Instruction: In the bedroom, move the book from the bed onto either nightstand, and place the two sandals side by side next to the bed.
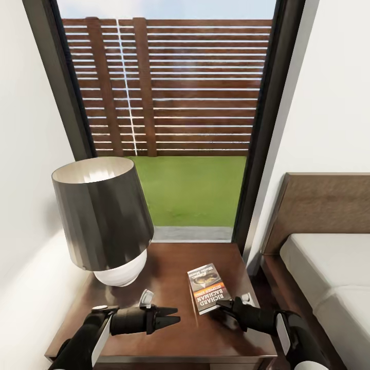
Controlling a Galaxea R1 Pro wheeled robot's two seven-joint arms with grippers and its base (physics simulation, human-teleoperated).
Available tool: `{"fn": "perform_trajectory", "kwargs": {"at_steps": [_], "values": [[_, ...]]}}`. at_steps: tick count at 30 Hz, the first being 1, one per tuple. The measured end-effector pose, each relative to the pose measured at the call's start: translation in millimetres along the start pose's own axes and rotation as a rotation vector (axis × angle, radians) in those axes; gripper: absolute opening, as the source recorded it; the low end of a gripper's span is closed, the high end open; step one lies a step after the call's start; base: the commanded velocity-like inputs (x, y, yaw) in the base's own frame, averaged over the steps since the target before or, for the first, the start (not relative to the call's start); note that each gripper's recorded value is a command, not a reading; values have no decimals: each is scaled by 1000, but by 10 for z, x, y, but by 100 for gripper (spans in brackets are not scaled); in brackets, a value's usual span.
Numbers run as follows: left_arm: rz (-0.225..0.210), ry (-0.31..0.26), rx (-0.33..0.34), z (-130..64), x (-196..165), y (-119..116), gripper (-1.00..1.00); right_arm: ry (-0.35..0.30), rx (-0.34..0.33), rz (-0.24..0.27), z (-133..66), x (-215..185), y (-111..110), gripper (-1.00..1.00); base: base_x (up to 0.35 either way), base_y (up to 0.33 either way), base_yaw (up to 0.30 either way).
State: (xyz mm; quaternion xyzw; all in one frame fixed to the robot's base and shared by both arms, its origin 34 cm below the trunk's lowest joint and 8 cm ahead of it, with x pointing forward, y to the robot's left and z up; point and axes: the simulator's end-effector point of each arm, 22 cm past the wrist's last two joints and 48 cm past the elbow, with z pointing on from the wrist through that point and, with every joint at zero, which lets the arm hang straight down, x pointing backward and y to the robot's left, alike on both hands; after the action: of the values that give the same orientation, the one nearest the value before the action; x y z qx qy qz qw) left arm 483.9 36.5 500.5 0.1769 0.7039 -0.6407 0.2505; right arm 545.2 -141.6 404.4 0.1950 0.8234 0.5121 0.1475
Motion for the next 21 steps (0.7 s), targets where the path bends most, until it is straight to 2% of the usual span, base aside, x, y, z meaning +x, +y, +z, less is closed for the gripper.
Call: {"fn": "perform_trajectory", "kwargs": {"at_steps": [21], "values": [[0,0,0,0,17,14,100,2,-3,4,18,20,-19,-100,0,0,0]]}}
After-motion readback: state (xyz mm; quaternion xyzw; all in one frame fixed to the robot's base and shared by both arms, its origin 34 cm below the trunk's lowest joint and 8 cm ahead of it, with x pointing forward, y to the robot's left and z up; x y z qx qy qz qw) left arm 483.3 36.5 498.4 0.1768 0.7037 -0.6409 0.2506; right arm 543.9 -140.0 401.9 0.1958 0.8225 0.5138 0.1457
